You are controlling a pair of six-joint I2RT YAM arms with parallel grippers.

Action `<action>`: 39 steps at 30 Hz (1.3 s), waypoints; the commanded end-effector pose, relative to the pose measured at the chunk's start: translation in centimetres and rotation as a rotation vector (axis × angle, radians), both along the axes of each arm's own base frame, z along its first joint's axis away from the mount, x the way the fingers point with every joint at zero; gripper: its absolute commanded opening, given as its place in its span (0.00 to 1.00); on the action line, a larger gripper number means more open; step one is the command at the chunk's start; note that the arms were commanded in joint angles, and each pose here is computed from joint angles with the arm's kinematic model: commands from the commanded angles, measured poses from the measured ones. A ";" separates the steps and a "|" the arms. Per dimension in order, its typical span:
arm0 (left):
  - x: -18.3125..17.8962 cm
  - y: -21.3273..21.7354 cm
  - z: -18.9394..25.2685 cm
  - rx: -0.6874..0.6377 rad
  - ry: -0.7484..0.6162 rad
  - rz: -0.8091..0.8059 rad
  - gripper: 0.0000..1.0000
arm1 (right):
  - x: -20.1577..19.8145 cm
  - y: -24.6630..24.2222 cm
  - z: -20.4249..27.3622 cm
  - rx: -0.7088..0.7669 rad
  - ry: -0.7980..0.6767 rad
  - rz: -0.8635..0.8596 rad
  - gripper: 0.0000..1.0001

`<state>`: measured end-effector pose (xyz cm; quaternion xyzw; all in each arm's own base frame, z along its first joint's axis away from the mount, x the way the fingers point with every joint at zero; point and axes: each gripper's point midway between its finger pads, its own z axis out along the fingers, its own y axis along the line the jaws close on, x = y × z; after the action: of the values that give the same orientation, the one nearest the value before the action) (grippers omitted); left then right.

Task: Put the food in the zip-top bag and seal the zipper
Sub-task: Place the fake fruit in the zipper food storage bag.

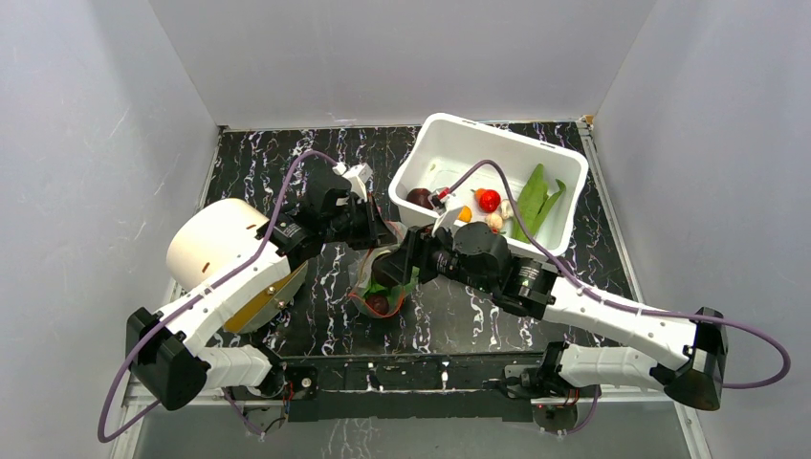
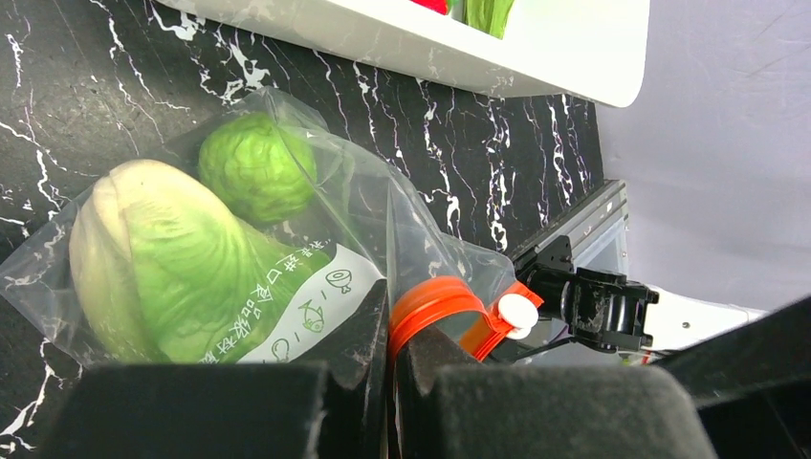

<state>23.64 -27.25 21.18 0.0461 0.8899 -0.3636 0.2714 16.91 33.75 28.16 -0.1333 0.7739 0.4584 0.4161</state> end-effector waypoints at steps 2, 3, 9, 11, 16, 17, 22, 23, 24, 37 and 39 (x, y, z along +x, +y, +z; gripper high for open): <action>-0.5 -0.4 1.8 -0.048 0.023 -0.031 0.00 | 1.2 0.2 0.3 0.032 -0.026 -0.060 0.47; -0.6 -0.4 1.8 -0.047 0.030 -0.034 0.00 | 1.2 0.5 -0.3 0.015 -0.013 -0.056 0.48; -0.4 -0.2 1.6 -0.032 0.048 -0.029 0.00 | 1.5 1.4 -0.8 0.033 0.014 -0.059 0.49; -0.4 -0.1 1.4 -0.029 0.056 -0.021 0.00 | 1.8 1.4 -0.9 0.032 0.011 -0.073 0.54; -0.4 -0.1 1.4 -0.036 0.064 -0.011 0.00 | 2.2 1.3 -1.1 0.017 0.004 -0.093 0.67; -0.4 0.0 1.3 -0.035 0.064 -0.009 0.00 | 2.2 1.2 -1.1 0.015 0.002 -0.091 0.68; -0.2 0.1 1.2 -0.031 0.066 -0.004 0.00 | 1.9 1.0 0.1 0.030 -0.011 -0.087 0.72; -0.1 0.1 1.1 -0.029 0.067 -0.003 0.00 | 2.0 0.8 0.3 0.032 -0.015 -0.091 0.72; -0.1 0.1 1.1 -0.028 0.066 -0.004 0.00 | 2.0 0.7 0.5 0.030 -0.017 -0.095 0.72; 0.3 0.8 0.8 0.015 0.016 -0.007 0.00 | 4.4 -2.0 4.9 -0.128 -0.146 -0.198 0.70; 0.5 1.0 1.0 0.020 -0.018 -0.012 0.00 | 5.9 -3.4 4.7 -0.199 -0.161 -0.260 0.70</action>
<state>23.69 -26.59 20.55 0.0397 0.9024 -0.3525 0.2445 20.03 33.19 31.34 -0.1180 0.7835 0.3903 0.4689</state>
